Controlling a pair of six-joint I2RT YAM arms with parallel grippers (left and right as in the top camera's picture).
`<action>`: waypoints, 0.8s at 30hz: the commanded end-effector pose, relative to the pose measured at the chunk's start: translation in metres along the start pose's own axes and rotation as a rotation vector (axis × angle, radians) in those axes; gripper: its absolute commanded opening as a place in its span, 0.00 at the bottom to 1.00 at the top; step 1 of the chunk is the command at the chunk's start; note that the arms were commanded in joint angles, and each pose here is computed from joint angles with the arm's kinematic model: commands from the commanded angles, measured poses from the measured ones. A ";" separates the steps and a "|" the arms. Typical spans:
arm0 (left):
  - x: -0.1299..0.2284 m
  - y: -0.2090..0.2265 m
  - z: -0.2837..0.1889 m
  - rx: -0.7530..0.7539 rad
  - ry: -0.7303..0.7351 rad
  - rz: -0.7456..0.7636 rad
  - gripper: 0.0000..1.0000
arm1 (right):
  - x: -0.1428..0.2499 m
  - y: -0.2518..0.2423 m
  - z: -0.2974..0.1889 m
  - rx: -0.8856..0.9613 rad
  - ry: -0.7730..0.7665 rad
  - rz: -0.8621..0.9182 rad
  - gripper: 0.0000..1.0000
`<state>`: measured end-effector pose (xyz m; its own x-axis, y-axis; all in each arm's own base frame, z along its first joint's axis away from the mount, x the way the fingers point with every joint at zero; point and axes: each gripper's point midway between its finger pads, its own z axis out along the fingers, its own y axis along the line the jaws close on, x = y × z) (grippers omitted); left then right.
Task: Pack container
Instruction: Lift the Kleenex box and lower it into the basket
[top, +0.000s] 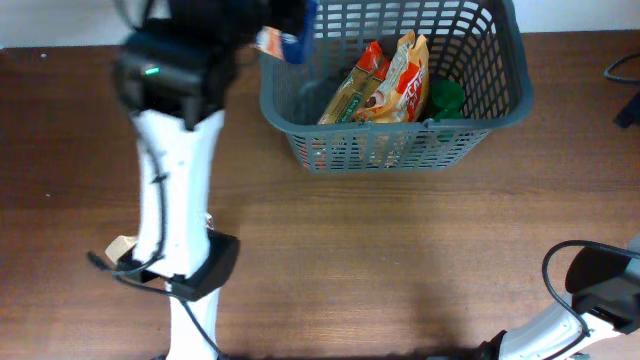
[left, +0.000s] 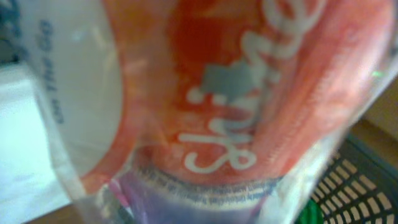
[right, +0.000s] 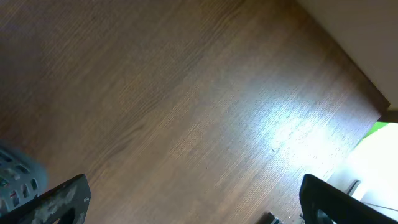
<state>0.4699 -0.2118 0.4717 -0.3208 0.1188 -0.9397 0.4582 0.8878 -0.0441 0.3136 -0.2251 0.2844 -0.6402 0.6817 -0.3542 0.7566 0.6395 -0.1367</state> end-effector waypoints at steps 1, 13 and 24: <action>0.009 -0.006 0.015 -0.062 0.026 0.006 0.02 | -0.001 -0.004 0.001 0.018 -0.001 0.015 0.99; 0.116 -0.014 0.101 -0.030 0.310 0.009 0.02 | -0.001 -0.004 0.001 0.018 -0.001 0.016 0.99; 0.191 -0.009 0.133 -0.043 0.469 0.007 0.08 | -0.001 -0.004 0.001 0.018 -0.001 0.016 0.99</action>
<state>0.5116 -0.2590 0.2532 -0.6566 0.3132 -0.6862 0.4485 0.8935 -0.0214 0.3136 -0.2251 0.2844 -0.6402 0.6817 -0.3542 0.7566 0.6395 -0.1367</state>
